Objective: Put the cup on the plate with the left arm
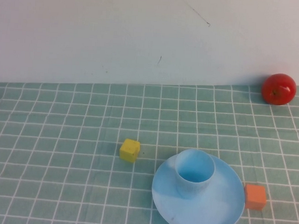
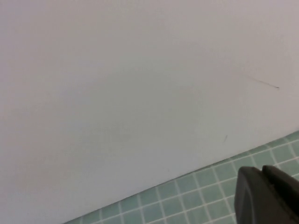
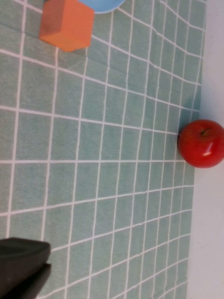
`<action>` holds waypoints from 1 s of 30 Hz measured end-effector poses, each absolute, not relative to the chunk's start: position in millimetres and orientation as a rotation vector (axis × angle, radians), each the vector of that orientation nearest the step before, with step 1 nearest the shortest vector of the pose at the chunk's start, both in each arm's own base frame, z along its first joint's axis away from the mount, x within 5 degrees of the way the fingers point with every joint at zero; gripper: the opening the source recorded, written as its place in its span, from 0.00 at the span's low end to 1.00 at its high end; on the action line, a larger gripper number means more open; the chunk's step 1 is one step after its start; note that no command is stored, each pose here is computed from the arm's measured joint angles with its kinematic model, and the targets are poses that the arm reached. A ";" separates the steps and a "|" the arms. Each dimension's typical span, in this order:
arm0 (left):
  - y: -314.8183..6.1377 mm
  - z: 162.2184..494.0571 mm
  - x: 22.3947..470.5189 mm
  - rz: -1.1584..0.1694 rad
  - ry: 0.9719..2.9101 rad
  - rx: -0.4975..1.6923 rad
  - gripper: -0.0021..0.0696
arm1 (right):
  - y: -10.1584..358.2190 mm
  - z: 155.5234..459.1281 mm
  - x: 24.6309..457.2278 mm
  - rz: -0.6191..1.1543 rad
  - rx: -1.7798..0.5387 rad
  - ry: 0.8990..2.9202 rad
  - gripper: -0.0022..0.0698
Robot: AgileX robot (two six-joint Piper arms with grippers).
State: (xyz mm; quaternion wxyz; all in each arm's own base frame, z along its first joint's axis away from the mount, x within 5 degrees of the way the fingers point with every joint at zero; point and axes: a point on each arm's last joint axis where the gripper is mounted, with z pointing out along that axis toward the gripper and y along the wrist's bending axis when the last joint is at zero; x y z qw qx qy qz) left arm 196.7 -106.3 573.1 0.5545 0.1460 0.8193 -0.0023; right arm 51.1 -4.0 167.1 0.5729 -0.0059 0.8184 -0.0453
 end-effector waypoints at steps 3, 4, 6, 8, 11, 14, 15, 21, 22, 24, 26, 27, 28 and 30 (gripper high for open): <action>-108.5 570.8 187.8 -0.128 1.851 0.368 0.03 | -4.0 167.1 51.1 -0.106 -0.014 1.919 0.03; -108.3 573.4 184.0 -0.164 1.781 0.376 0.03 | -4.0 167.1 51.1 -0.106 -0.014 1.919 0.03; -111.4 568.6 180.0 -0.223 1.658 0.404 0.03 | -4.0 167.1 51.1 -0.106 -0.014 1.919 0.03; -113.4 557.2 175.9 -0.263 1.580 0.432 0.03 | -4.0 167.1 51.1 -0.106 -0.014 1.919 0.03; -111.6 525.9 166.9 -0.284 1.531 0.480 0.03 | -4.0 167.1 51.1 -0.106 -0.014 1.919 0.03; -96.2 495.7 148.2 -0.310 1.510 0.476 0.03 | -4.0 167.1 51.1 -0.106 -0.014 1.919 0.03; -88.5 482.9 142.6 -0.315 1.520 0.454 0.03 | -4.0 167.1 51.1 -0.106 -0.014 1.919 0.03; -37.3 401.3 106.8 -0.253 1.610 0.241 0.03 | -4.0 167.1 51.1 -0.106 -0.014 1.919 0.03; -30.4 392.3 97.9 -0.246 1.598 0.209 0.03 | -4.0 167.1 51.1 -0.106 -0.014 1.919 0.03; -19.4 368.0 84.5 -0.225 1.581 0.139 0.03 | -4.0 167.1 51.1 -0.106 -0.014 1.919 0.03; -11.3 349.3 74.5 -0.190 1.554 0.075 0.03 | -4.0 167.1 51.1 -0.106 -0.014 1.919 0.03; -7.8 340.9 69.3 -0.176 1.537 0.042 0.03 | -4.0 167.1 51.1 -0.106 -0.014 1.919 0.03; -5.6 332.9 66.3 -0.166 1.530 0.015 0.03 | -4.0 167.1 51.1 -0.106 -0.014 1.919 0.03; -1.2 321.2 59.0 -0.151 1.498 -0.053 0.03 | -4.0 167.1 51.1 -0.106 -0.014 1.919 0.03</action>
